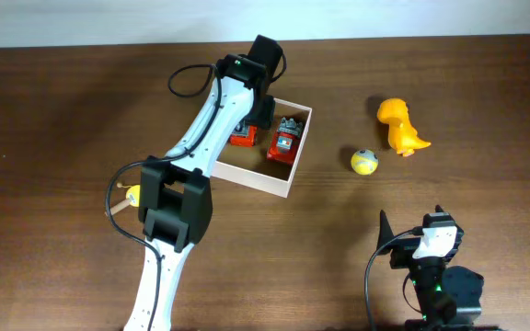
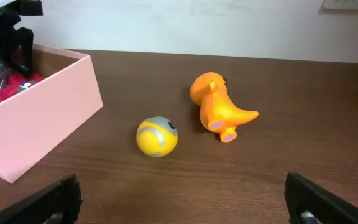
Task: Pack container
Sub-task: 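Lower the truck into the box's left side beside the first truck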
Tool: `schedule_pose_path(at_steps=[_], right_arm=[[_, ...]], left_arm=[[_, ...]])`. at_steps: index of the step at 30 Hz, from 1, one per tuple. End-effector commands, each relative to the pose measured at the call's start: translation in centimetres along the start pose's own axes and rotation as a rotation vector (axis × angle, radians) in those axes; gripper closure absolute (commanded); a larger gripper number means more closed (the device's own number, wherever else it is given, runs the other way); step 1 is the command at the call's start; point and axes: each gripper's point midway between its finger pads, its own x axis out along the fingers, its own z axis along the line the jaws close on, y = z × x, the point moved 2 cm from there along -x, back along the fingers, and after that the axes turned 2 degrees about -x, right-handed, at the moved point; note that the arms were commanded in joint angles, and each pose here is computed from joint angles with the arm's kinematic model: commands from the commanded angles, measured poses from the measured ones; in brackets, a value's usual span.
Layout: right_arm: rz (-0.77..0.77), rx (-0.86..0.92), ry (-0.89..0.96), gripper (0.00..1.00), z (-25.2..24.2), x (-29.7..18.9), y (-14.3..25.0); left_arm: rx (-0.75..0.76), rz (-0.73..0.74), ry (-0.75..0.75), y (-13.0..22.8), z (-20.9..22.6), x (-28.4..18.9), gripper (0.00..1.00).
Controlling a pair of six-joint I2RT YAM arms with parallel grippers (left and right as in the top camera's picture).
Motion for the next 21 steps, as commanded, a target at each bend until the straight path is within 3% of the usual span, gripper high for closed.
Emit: schedule_pose_path(at_steps=[1,21], right_arm=[[-0.003,-0.007,-0.013,0.01,0.2,0.0,0.1],[-0.003,-0.007,-0.013,0.01,0.2,0.0,0.1]], left_arm=[[0.006,0.014,-0.016,0.2,0.5,0.4,0.27],[0.075,0.1,-0.04,2.1,1.1,-3.9,0.28]])
